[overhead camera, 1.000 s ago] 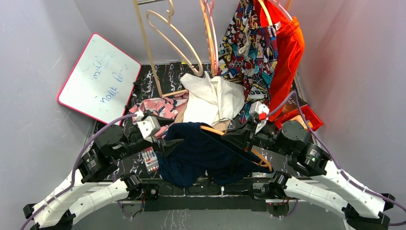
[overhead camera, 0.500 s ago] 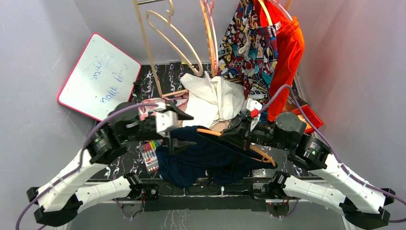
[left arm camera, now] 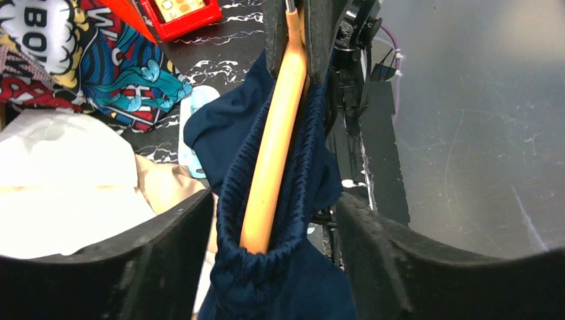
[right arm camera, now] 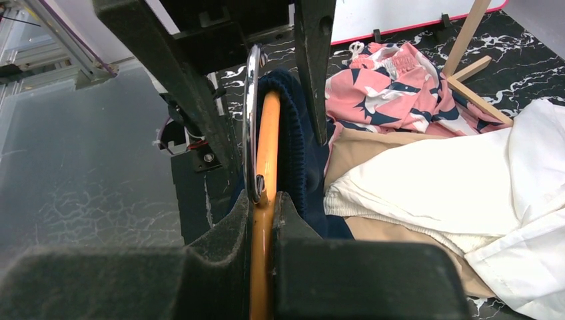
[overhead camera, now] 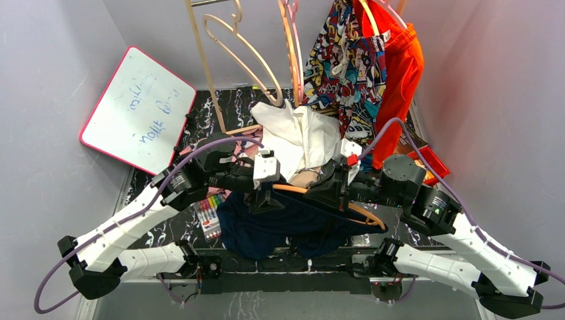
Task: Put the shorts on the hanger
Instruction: Adjust the shorts on the hanger.
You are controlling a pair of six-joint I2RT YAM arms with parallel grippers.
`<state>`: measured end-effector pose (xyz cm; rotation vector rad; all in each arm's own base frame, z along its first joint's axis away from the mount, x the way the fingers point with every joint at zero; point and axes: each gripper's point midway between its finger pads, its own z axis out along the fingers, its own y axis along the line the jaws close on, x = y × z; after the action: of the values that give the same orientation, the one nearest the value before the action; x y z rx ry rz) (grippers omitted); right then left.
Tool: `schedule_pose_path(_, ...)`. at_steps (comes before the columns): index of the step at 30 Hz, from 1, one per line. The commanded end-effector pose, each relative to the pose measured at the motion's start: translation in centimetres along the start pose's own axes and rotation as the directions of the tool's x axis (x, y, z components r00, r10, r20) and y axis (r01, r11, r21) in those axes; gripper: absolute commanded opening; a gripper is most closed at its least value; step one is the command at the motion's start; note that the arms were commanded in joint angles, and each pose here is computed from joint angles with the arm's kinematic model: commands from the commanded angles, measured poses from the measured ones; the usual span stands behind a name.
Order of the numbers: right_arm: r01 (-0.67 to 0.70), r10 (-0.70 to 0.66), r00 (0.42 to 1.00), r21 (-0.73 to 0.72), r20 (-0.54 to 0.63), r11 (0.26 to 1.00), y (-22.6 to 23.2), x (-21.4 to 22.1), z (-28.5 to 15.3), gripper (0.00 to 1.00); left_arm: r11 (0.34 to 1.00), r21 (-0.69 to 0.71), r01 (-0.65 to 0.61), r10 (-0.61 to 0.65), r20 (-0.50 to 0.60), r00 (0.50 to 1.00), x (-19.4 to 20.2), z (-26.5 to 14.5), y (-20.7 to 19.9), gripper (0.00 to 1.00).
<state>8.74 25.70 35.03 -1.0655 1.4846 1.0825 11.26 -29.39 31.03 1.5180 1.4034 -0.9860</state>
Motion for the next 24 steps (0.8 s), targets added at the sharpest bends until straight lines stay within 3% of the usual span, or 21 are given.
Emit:
schedule_pose_path(1,0.079,-0.073,0.984,-0.029,0.161,0.996,1.0,-5.1,-0.8,0.0,0.998,0.062,-0.019,0.016,0.049,0.999,-1.7,0.3,-0.6,0.57)
schedule_pose_path(4,0.081,-0.074,0.984,-0.04,0.163,0.996,1.1,-5.0,-0.6,0.0,0.998,0.057,0.002,-0.004,0.031,1.0,-1.0,0.7,-0.3,0.42)
schedule_pose_path(7,0.079,-0.07,0.985,-0.048,0.156,0.996,1.2,-4.9,-0.3,0.0,0.999,0.042,0.001,-0.003,0.048,0.999,-1.3,0.8,0.0,0.14)
schedule_pose_path(10,0.074,-0.064,0.986,-0.058,0.154,0.996,1.3,-4.9,-0.2,0.0,0.999,0.031,-0.008,0.005,0.077,0.997,-1.9,0.7,0.1,0.0)
schedule_pose_path(15,0.056,-0.049,0.988,-0.04,0.148,0.998,1.0,-4.6,-0.1,0.0,1.0,-0.015,-0.024,0.025,0.112,0.993,-2.4,0.4,0.6,0.0)
schedule_pose_path(16,0.05,-0.045,0.988,-0.03,0.15,0.998,0.8,-4.6,-0.1,0.1,0.999,-0.039,-0.026,0.03,0.121,0.992,-2.5,0.2,0.8,0.0)
schedule_pose_path(18,0.038,-0.035,0.988,-0.017,0.148,0.999,0.6,-4.5,-0.3,0.42,0.995,-0.09,-0.038,0.05,0.136,0.989,-2.5,-0.2,1.4,0.0)
schedule_pose_path(19,0.028,-0.028,0.989,0.001,0.147,1.0,0.4,-4.5,-0.4,0.53,0.991,-0.126,-0.044,0.062,0.145,0.988,-2.6,-0.6,1.7,0.0)
schedule_pose_path(21,0.01,-0.019,0.988,0.058,0.153,0.998,-0.5,-4.6,-0.7,0.65,0.98,-0.193,-0.054,0.085,0.155,0.984,-2.6,-1.3,2.4,0.0)
schedule_pose_path(24,-0.026,-0.008,0.981,0.176,0.191,0.984,-2.1,-5.2,-2.2,0.72,0.953,-0.296,-0.065,0.116,0.158,0.981,-2.2,-2.8,3.2,0.0)
